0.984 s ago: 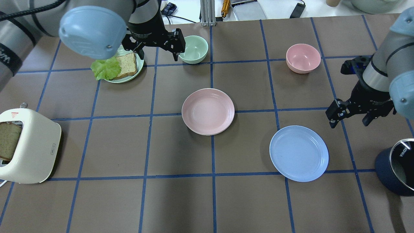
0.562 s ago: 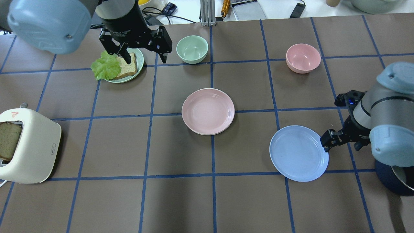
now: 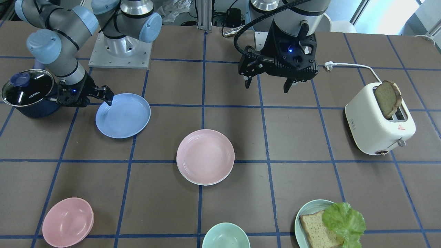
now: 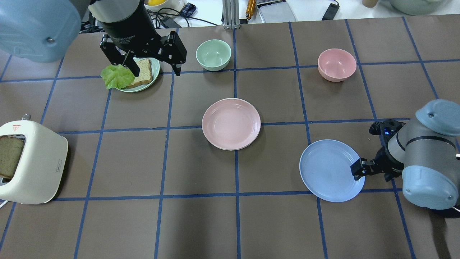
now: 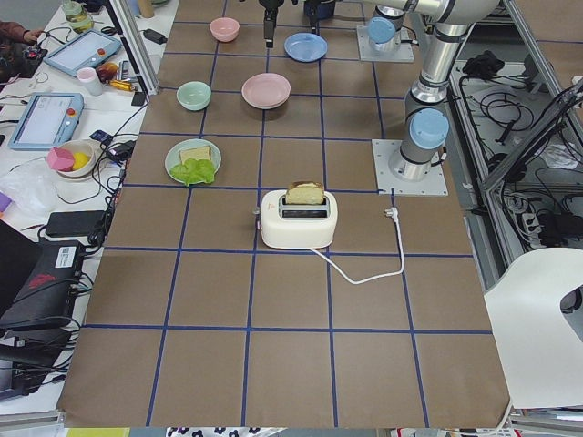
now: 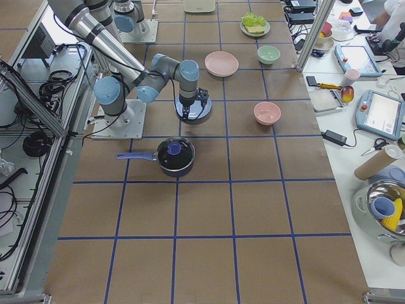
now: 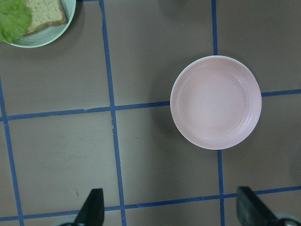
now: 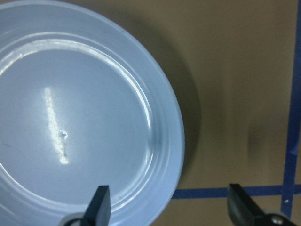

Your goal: Stack three plates with pink and blue

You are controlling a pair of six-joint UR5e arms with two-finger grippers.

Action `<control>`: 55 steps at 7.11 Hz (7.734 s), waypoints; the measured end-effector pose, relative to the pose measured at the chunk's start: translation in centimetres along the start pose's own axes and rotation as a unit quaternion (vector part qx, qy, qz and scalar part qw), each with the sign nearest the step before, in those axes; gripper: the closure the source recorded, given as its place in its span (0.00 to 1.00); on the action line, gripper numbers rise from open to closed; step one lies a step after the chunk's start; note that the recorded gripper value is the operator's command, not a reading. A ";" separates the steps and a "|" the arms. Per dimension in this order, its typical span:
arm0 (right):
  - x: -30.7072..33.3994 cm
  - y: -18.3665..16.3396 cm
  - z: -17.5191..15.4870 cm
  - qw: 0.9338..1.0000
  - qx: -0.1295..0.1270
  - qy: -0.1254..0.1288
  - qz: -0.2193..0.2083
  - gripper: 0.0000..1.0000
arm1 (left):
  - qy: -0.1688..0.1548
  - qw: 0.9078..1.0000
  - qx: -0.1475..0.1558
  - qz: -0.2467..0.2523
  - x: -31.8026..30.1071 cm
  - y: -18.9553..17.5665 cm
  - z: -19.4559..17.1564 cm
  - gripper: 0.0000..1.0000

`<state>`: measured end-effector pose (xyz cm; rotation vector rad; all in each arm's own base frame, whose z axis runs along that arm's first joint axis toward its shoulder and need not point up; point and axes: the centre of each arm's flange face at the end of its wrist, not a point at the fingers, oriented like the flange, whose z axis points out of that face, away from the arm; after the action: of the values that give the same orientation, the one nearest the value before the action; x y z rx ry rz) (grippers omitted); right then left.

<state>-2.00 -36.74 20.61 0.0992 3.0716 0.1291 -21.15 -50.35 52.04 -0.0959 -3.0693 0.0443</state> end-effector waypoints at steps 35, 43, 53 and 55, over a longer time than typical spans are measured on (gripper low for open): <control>-27.0 -16.8 -6.8 0.993 0.086 -0.057 -0.058 0.00 | -0.033 0.998 0.040 -0.023 -0.7 1.2 -2.6 0.00; -17.9 -11.8 -30.4 0.992 -0.027 0.122 0.007 0.00 | -0.037 0.998 0.047 0.009 -0.8 0.8 -2.1 0.00; -18.5 -10.1 -31.7 0.998 0.055 0.036 -0.022 0.00 | -0.037 0.998 0.050 0.012 -0.7 -0.8 1.1 0.00; -18.8 -10.0 -31.4 0.998 0.052 0.023 -0.025 0.00 | -0.038 0.998 0.048 0.010 -1.0 -0.6 2.4 0.00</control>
<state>13.93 -50.49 52.20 0.0260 3.1224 -0.0326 -20.37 -51.09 49.55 -0.1229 -3.1365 0.2000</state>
